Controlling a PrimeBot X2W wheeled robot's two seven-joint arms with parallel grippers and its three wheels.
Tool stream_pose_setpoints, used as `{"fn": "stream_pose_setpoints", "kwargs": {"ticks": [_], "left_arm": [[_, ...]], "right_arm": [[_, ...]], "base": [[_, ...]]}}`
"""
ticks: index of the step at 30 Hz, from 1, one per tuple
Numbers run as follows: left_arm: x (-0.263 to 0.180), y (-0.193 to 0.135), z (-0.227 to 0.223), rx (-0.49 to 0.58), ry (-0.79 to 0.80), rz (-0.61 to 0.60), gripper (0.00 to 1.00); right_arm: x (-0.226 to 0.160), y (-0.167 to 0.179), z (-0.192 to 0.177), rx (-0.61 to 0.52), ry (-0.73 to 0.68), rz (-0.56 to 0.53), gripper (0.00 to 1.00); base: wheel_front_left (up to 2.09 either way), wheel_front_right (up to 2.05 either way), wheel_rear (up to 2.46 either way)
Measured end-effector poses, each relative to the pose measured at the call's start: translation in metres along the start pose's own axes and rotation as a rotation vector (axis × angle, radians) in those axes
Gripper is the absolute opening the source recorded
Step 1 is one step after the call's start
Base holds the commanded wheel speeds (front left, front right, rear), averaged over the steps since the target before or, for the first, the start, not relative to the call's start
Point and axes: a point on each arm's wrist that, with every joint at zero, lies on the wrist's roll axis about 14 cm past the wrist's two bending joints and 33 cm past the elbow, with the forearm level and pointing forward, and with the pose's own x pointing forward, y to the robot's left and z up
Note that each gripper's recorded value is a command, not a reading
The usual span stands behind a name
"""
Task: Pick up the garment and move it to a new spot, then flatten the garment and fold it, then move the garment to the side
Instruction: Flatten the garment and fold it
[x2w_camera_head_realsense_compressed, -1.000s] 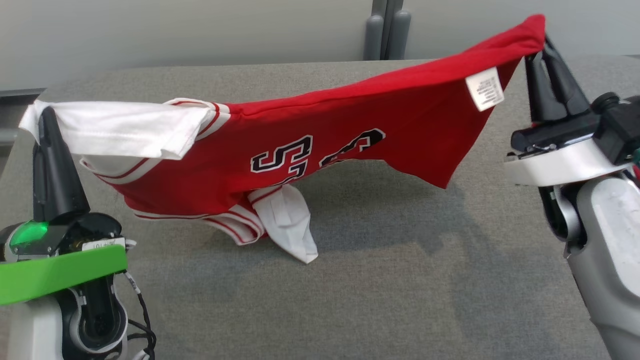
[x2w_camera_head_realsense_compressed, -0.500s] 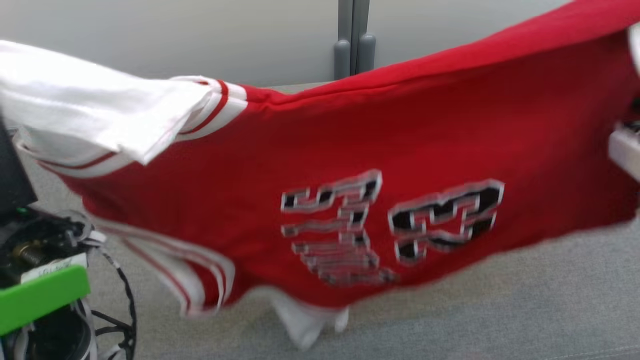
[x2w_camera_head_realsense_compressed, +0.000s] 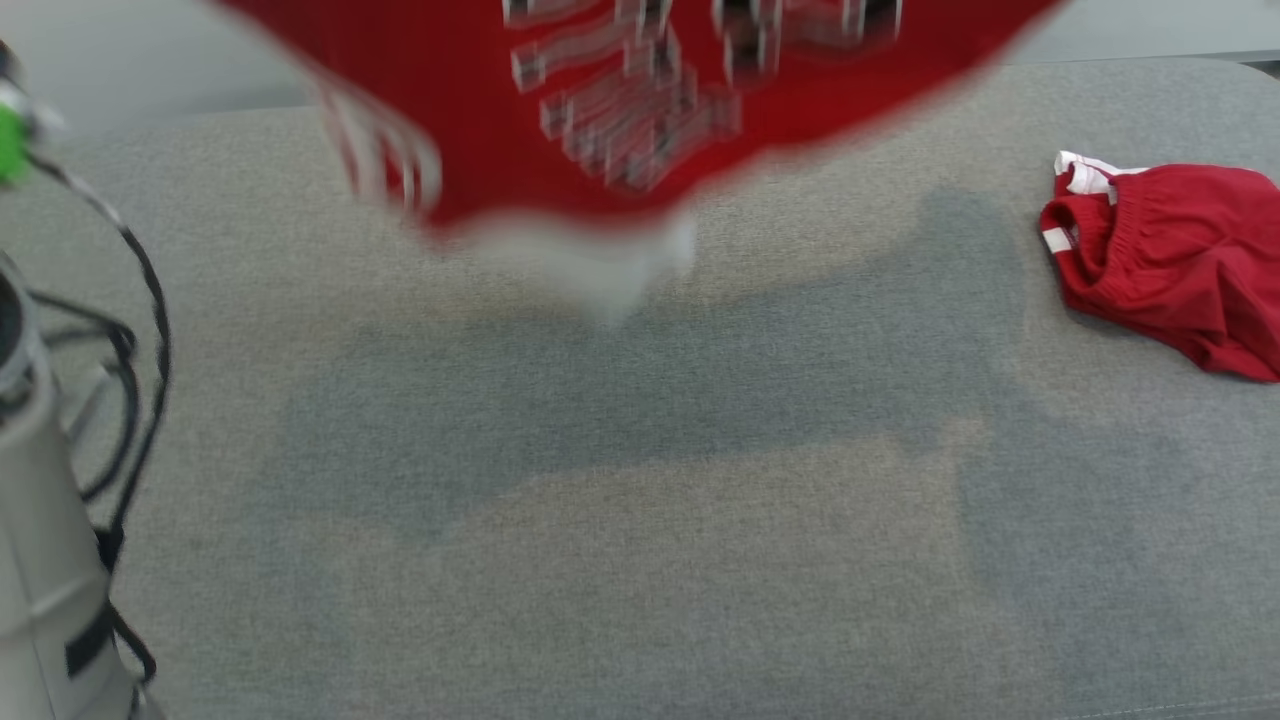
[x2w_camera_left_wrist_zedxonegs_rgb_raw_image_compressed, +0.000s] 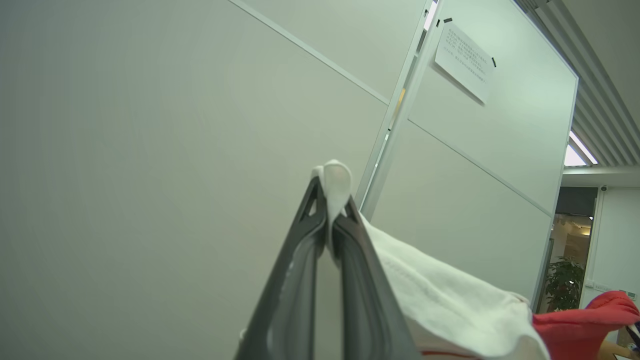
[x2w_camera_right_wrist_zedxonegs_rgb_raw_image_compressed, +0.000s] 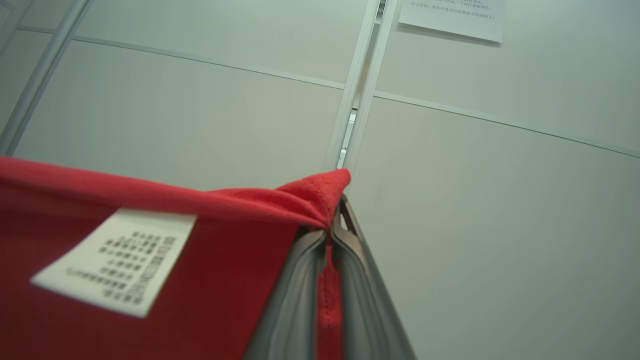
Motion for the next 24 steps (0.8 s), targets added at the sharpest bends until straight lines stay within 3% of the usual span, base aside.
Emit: {"fn": "stream_pose_setpoints", "kwargs": {"ticks": [3,7,10,13,17,20,24], "left_arm": [[0.021,-0.020,0.035,-0.005,-0.112,-0.058,0.00],[0.009,0.001,0.004,-0.019,0.005,0.013,0.00],[-0.027,0.038,-0.052,-0.081,0.173,0.151,0.00],[-0.092,0.079,-0.121,-0.150,0.383,0.348,0.00],[-0.189,0.116,-0.179,-0.179,0.610,0.571,0.00],[-0.230,0.131,-0.196,-0.185,0.679,0.671,0.00],[-0.240,0.143,-0.191,-0.186,0.636,0.728,0.00]], "right_arm": [[0.022,-0.014,0.014,-0.018,-0.049,-0.041,0.00],[-0.003,0.008,-0.063,-0.001,0.206,0.027,0.00],[-0.050,0.030,-0.131,0.034,0.441,0.085,0.00],[-0.119,0.052,-0.195,0.071,0.696,0.136,0.00],[-0.213,0.084,-0.245,0.145,0.966,0.185,0.00],[-0.242,0.106,-0.257,0.230,1.032,0.182,0.00],[-0.241,0.117,-0.256,0.262,0.993,0.187,0.00]], "base": [[0.00,0.00,0.00],[0.00,0.00,0.00],[0.00,0.00,0.00],[0.00,0.00,0.00],[0.00,0.00,0.00],[0.00,0.00,0.00],[0.00,0.00,0.00]]}}
